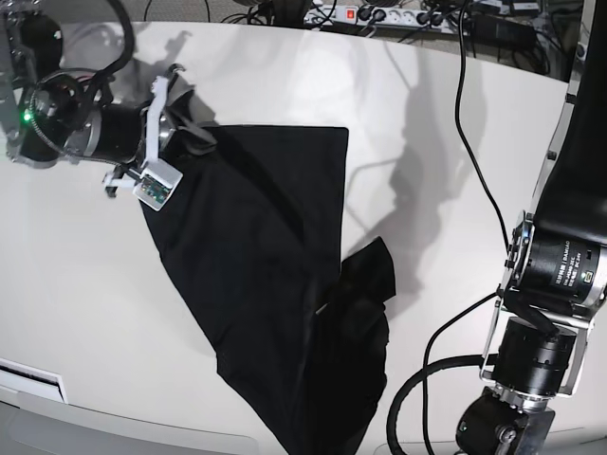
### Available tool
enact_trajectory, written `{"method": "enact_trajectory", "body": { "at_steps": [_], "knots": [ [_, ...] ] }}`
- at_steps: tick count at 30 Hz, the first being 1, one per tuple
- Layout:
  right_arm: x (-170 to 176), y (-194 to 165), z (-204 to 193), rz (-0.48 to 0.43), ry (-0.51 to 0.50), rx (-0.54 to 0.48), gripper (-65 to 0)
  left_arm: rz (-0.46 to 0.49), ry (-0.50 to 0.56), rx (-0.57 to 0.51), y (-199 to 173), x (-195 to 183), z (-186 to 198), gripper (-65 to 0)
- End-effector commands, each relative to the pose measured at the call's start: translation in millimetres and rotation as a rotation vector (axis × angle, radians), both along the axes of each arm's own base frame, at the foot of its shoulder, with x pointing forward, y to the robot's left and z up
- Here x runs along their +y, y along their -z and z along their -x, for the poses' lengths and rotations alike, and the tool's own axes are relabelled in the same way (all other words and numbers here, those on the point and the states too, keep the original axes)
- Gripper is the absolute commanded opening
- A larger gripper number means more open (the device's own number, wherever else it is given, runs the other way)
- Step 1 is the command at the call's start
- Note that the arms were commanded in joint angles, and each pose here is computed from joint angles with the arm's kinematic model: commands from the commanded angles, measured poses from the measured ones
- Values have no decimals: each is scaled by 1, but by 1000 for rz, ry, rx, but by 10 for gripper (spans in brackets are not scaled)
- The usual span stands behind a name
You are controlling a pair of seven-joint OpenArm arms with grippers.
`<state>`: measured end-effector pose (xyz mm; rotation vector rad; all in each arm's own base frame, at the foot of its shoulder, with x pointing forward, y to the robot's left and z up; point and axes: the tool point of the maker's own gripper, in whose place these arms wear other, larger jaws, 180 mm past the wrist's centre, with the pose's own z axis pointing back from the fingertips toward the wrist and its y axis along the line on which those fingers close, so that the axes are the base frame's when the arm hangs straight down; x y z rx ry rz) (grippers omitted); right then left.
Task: Layout the t-shirt on the table in an organized manner, then fold the t-shirt properly
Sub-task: 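Grasp the shirt collar with the right gripper and pull it outward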
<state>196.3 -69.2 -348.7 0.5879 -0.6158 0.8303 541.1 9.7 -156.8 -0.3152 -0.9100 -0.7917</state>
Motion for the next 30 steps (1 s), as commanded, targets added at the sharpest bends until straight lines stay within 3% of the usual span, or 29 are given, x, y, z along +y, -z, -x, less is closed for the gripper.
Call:
{"method": "enact_trajectory", "body": {
  "at_steps": [1, 7, 11, 14, 19, 25, 26, 29, 30],
  "knots": [
    [11, -13, -3, -67, 1, -26, -650, 38, 15, -68, -32, -7, -6, -650],
    [71, -15, 19, -202, -54, 25, -650, 36, 13, -64, -29, -5, -6, -650],
    [114, -7, 43, -180, -159, 25, -650, 35, 13, -63, -29, -5, -5, -650],
    [143, -9, 53, -182, -217, -19, -650, 36, 13, -64, -29, -5, -6, -650],
    [186, -33, 53, -273, -243, -116, -650, 49, 20, -50, -26, -8, -3, -650],
    [214, -53, 36, -276, -253, -215, -650, 43, 16, 2, 1, -7, 4, -643],
    [216, -56, 33, -276, -248, -225, -613, 38, 12, 9, 4, -4, 5, -561],
    [212, -56, 19, -248, -207, -242, -353, 23, -10, 31, 11, 4, 5, -254],
    [211, -56, 16, -233, -208, -244, -297, 25, -37, 36, 11, 10, 3, -194]
  ]
}}
